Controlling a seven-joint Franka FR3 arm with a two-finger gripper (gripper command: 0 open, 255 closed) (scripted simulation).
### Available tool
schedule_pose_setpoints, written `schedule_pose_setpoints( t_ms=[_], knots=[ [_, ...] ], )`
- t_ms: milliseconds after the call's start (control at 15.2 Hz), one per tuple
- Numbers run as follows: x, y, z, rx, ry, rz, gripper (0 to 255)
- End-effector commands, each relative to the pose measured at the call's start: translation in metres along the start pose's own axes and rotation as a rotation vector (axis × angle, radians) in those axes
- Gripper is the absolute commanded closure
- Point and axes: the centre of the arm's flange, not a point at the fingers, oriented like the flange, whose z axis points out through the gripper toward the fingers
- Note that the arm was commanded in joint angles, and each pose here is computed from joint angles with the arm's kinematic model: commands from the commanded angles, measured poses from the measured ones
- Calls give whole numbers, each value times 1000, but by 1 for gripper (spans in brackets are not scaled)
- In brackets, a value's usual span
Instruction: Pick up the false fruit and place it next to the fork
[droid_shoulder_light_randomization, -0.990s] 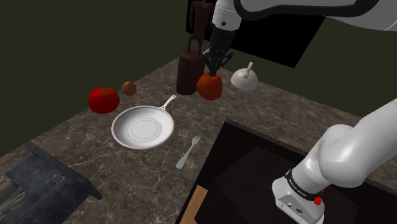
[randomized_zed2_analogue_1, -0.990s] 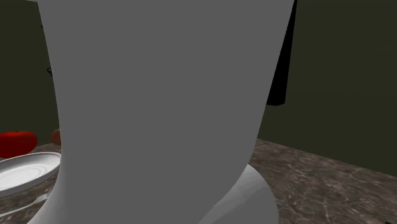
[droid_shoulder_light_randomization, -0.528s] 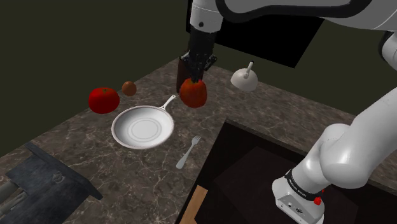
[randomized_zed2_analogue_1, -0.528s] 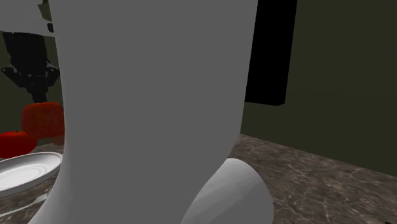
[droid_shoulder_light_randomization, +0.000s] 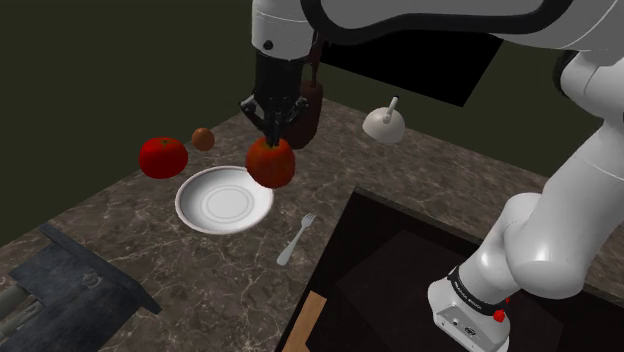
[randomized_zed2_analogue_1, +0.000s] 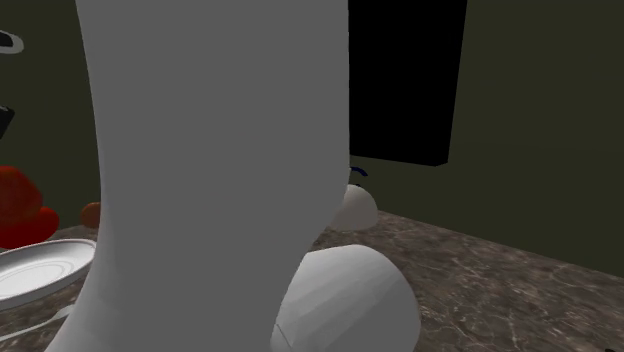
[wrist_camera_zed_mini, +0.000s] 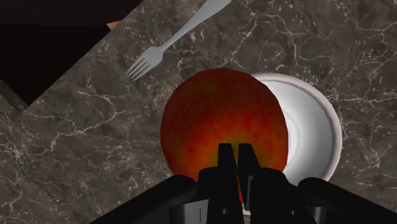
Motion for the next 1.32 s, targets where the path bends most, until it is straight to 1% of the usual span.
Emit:
schedule_pose_setpoints(
  t_ms=[0, 726, 1254],
  knots=[
    [-8, -26, -3, 0, -1, 3, 255],
    [-59, -162, -5, 0, -1, 3, 255],
    [-60, -162, 37, 0, -1, 3, 255]
  ],
)
